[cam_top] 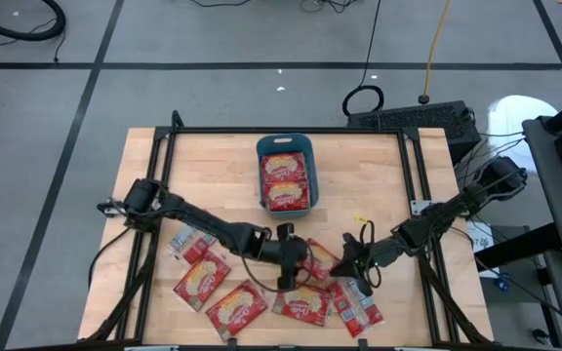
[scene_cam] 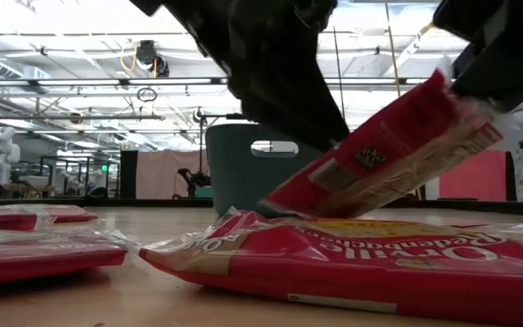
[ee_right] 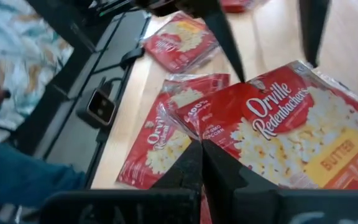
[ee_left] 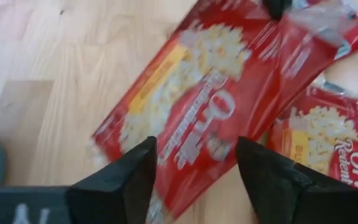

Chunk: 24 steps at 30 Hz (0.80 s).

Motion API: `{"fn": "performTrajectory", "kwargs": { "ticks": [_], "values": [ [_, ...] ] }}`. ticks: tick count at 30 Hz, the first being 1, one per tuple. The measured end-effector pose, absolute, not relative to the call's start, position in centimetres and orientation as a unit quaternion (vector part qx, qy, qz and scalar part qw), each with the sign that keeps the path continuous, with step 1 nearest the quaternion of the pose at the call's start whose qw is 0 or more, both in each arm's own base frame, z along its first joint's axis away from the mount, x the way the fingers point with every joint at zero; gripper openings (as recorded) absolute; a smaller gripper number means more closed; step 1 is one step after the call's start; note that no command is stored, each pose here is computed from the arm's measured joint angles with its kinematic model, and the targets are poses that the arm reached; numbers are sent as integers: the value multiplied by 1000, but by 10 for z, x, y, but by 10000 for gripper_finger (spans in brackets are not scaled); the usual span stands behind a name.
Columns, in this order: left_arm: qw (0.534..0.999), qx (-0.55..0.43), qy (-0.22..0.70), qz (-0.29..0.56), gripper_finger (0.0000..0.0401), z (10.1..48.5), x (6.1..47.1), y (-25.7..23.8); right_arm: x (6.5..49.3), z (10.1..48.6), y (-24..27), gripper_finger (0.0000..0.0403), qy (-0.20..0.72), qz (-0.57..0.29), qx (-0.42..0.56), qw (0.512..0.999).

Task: Sort popcorn bags into baskets
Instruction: Put the red popcorn bag into the blue bin

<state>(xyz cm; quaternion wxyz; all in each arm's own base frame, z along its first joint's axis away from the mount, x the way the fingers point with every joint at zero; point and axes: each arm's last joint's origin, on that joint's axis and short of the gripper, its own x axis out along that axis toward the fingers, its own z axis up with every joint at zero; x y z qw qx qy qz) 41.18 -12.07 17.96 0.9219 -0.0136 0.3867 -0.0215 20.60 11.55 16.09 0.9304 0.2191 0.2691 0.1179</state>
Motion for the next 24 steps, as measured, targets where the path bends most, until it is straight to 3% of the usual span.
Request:
{"fn": "performTrajectory", "kwargs": {
  "ticks": [5,9,12,20,24],
  "values": [
    [927,-26,373,-37,194,180,417,-115,209,160,109,0,278,107,234,925],
    [931,-45,357,-62,197,183,419,-119,212,159,102,0,278,92,239,926],
    [931,-31,354,-81,216,184,415,-132,214,159,98,0,274,84,243,927],
    [937,42,346,10,313,170,412,-148,217,160,91,0,274,79,264,921],
    [930,61,362,20,331,149,415,-148,219,160,87,0,273,76,273,919]
  ]
}}
